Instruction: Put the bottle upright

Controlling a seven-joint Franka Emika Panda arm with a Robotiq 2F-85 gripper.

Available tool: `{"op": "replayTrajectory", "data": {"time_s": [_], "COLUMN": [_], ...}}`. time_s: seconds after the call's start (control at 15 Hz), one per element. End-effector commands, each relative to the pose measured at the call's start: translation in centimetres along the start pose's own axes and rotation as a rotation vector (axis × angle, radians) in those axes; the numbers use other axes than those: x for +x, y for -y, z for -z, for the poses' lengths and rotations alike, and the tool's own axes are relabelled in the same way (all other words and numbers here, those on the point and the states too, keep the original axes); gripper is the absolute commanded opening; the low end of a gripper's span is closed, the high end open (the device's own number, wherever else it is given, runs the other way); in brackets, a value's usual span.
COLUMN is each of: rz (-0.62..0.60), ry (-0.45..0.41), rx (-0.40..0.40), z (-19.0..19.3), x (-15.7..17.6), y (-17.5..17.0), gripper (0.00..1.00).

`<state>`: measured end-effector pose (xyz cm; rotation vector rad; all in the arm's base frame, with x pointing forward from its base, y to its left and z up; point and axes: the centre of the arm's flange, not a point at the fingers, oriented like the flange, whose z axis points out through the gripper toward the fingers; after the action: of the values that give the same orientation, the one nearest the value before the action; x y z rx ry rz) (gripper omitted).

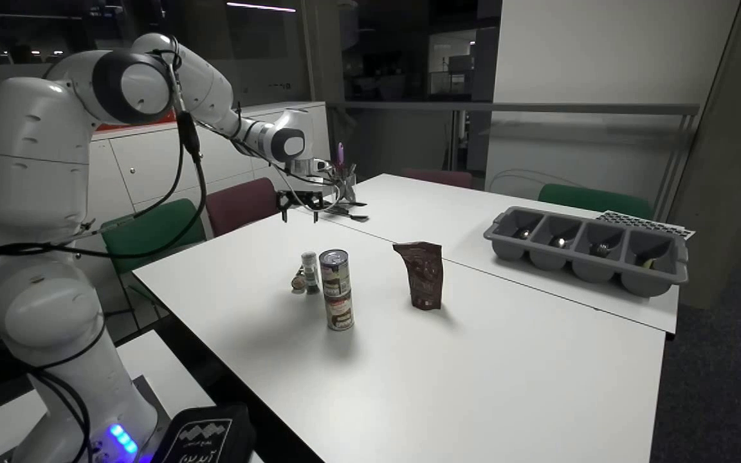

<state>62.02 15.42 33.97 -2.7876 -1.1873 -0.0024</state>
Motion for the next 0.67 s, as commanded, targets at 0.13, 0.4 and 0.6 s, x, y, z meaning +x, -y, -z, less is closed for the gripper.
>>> {"op": "replayTrajectory", "data": {"time_s": [0.13, 0.4, 0.6], "rz": [-0.1, -0.17, -0.203], "ry": [0.064, 0.095, 0.097], "rx": [0.105, 0.163, 0.194], "z": [-0.5, -2.4, -3.7], "x": [3.9, 4.3, 4.6], "y": [-0.9, -1.9, -2.8], "gripper": [1.0, 1.0, 1.0]}}
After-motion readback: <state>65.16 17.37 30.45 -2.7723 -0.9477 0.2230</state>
